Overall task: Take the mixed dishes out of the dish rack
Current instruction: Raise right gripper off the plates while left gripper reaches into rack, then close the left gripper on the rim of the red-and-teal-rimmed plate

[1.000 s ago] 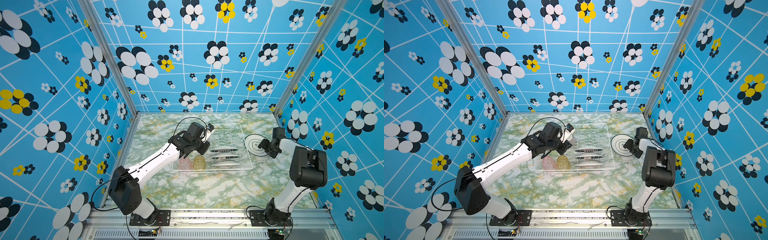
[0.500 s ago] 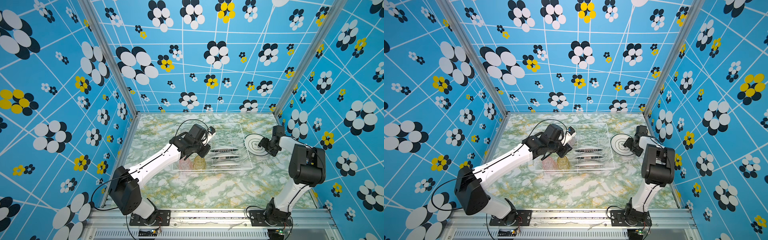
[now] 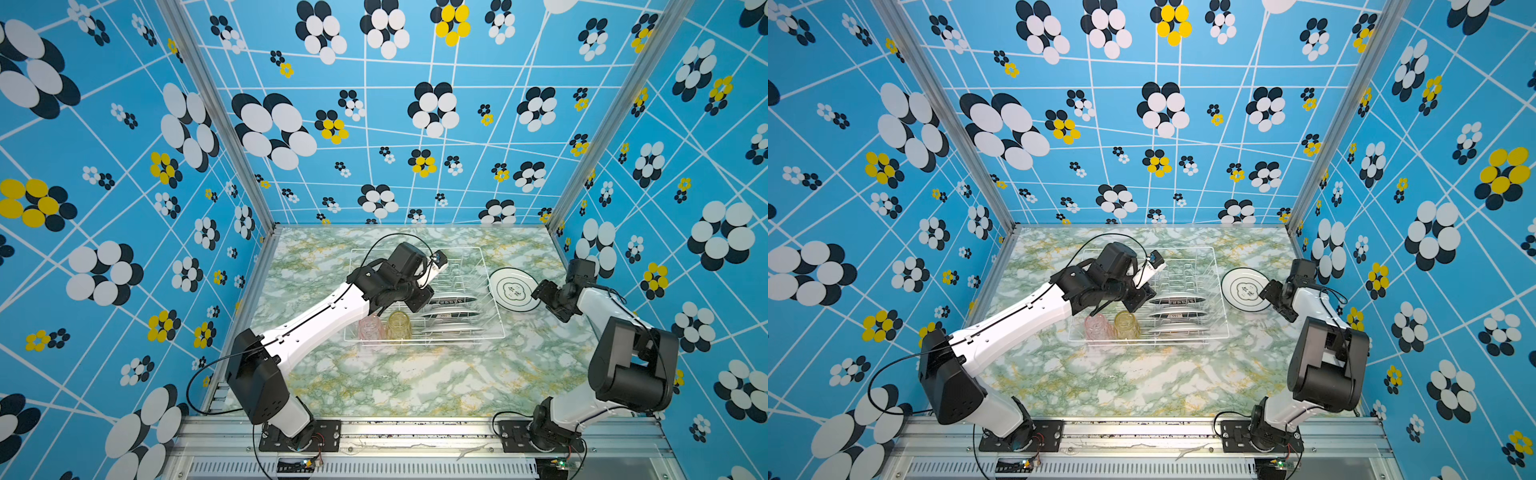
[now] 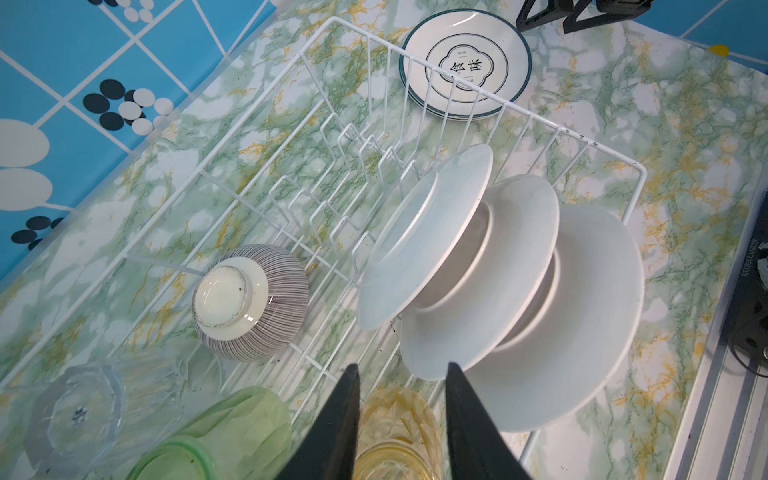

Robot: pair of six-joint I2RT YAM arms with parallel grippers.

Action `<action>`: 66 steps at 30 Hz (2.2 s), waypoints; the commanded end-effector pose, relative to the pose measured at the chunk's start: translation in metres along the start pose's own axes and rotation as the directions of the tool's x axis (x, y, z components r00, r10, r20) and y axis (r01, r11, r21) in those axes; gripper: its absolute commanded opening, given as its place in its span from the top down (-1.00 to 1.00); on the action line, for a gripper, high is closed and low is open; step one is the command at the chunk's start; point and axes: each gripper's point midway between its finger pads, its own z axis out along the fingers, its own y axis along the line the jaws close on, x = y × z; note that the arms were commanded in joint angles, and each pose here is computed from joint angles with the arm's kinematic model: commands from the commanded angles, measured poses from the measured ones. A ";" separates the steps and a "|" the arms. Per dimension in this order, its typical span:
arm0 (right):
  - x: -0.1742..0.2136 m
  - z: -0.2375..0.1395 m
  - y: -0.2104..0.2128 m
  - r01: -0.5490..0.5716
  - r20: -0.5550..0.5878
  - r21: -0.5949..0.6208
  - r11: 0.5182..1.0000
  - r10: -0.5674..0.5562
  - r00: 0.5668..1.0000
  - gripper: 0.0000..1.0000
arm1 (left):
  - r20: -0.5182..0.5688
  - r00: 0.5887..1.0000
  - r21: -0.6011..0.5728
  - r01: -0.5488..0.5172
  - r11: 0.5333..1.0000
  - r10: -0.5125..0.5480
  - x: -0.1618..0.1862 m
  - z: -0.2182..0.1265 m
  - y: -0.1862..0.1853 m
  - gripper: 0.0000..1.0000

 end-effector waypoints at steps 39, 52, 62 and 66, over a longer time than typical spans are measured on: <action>0.021 -0.100 0.057 0.183 0.148 -0.201 0.962 -0.155 0.977 -0.61 | -0.285 0.902 0.028 -0.330 0.944 0.324 -0.003 0.100 -0.004 0.38; 0.022 -0.097 0.057 0.187 0.148 -0.201 0.962 -0.159 0.976 -0.62 | -0.292 0.893 -0.040 -0.369 0.928 0.342 -0.009 0.107 0.009 0.66; 0.023 -0.095 0.056 0.187 0.149 -0.198 0.962 -0.159 0.976 -0.62 | -0.307 0.875 -0.077 -0.416 0.906 0.375 -0.009 0.115 0.014 0.86; 0.022 -0.095 0.056 0.187 0.150 -0.198 0.962 -0.159 0.976 -0.61 | -0.317 0.867 -0.084 -0.429 0.899 0.384 -0.008 0.116 0.015 1.00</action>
